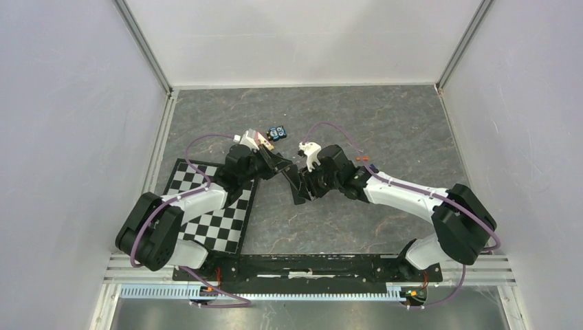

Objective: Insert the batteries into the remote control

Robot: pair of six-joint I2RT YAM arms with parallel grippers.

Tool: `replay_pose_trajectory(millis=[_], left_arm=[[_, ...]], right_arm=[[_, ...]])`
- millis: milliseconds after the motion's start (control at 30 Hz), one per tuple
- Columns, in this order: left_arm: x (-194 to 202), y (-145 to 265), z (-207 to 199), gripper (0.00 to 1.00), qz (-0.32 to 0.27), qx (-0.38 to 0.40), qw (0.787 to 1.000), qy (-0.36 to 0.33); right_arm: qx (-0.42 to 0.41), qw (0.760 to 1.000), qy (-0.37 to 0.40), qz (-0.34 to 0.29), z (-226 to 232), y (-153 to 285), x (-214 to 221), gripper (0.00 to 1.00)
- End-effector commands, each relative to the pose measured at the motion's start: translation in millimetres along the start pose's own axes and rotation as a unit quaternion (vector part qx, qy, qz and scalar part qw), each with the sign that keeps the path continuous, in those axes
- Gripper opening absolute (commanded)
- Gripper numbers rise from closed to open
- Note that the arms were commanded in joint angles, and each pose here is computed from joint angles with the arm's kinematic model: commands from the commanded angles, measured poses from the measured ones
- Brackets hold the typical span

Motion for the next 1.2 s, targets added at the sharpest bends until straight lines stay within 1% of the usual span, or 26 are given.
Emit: replay_pose_trajectory(millis=[0,167,367,600,700,867,1167], left_arm=[[2,10,-43,0.02,0.027,0.093,0.995,-0.024],[2,15,-55,0.02,0.039,0.125,0.99,-0.048],[7,18,-62,0.02,0.064,0.158,0.984,-0.049],[8,18,-62,0.02,0.074,0.152,0.985,-0.033],[10,17,-62,0.02,0.082,0.155,0.984,-0.022],[11,19,-64,0.02,0.087,0.161,0.983,-0.025],[13,21,-61,0.02,0.101,0.157,0.982,-0.024]], right_arm=[[0.002,1.0,-0.004,-0.015,-2,-2,-17,0.34],[-0.035,0.999,0.002,-0.006,4,-6,-16,0.36],[-0.036,0.999,-0.001,0.002,3,-9,-18,0.39],[-0.021,1.0,0.002,0.003,0,-10,-23,0.41],[-0.021,1.0,0.001,0.006,0,-11,-24,0.44],[-0.028,1.0,0.001,0.011,1,-9,-25,0.46],[-0.022,1.0,0.0,0.021,0,-6,-25,0.46]])
Point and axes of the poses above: each gripper's point midway between its finger pads, its own y axis back along the fingers, its own z axis along the line the jaws close on, x = y × z, the point moved 8 cm from there along y, back along the fingers, and after that the axes turned 15 degrees about y, right-handed, at the moved point
